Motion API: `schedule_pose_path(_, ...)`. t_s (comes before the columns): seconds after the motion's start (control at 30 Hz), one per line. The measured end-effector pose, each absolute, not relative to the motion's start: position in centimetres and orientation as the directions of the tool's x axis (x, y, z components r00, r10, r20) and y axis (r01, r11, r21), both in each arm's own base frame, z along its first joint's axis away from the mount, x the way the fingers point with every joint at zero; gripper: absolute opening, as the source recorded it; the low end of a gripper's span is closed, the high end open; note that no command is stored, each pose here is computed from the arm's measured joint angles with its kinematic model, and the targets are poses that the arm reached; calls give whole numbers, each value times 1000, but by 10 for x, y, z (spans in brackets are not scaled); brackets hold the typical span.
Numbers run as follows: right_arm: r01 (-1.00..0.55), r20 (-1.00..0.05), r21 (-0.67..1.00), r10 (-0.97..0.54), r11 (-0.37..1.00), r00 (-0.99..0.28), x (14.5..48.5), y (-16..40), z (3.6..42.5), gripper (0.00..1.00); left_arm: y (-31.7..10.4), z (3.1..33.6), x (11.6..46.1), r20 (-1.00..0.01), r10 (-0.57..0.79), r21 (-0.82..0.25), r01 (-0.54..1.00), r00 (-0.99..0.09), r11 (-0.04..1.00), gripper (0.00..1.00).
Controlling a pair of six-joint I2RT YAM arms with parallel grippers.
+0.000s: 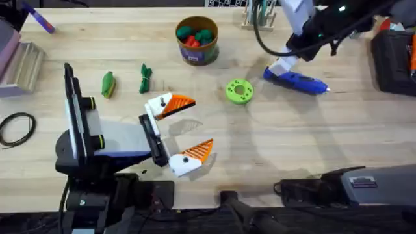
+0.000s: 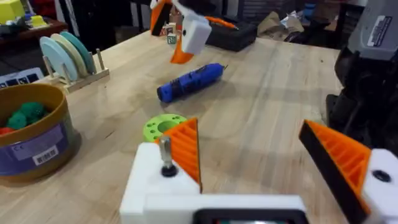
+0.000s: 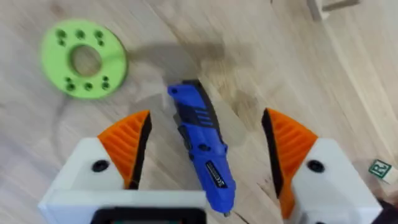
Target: Pick up the gripper from the table and insert it into the empty holder that is missing its gripper. Then pick up a screw, insert it into the mounting hole, and use the screwdriver to tighten it. Finally, clean up the table by picking up the vegetable and placing it into the bucket.
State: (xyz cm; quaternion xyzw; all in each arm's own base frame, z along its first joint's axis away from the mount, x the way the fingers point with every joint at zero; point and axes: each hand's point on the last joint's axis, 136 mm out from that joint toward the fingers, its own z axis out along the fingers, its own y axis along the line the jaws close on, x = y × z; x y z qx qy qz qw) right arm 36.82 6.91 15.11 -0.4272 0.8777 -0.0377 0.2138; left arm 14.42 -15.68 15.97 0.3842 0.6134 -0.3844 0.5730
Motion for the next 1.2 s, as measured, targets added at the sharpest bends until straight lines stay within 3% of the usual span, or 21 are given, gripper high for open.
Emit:
schedule_pose_path(0.23, -658, -503, -205, -655, 724, -564, 366, 83, 190, 991, -156, 165, 148, -1000, 28, 1, 905, -12, 425, 986)
schedule_pose_path(0.43, -612, -546, -165, -588, 774, -597, 366, 86, 198, 992, -153, 191, 153, -999, -36, 5, 888, 24, 461, 985)
schedule_pose_path(0.73, -575, -588, -150, -540, 805, -602, 375, 89, 205, 992, -137, 218, 160, -991, -24, -122, 789, -134, 602, 985)
schedule_pose_path(0.97, -561, -592, -138, -522, 816, -614, 375, 89, 205, 990, -108, 240, 176, -961, 109, -79, 634, -252, 769, 985)
schedule_pose_path(1.2, -556, -593, -133, -516, 820, -619, 375, 89, 205, 991, -77, 280, 198, -913, 194, -6, 490, -358, 872, 985)
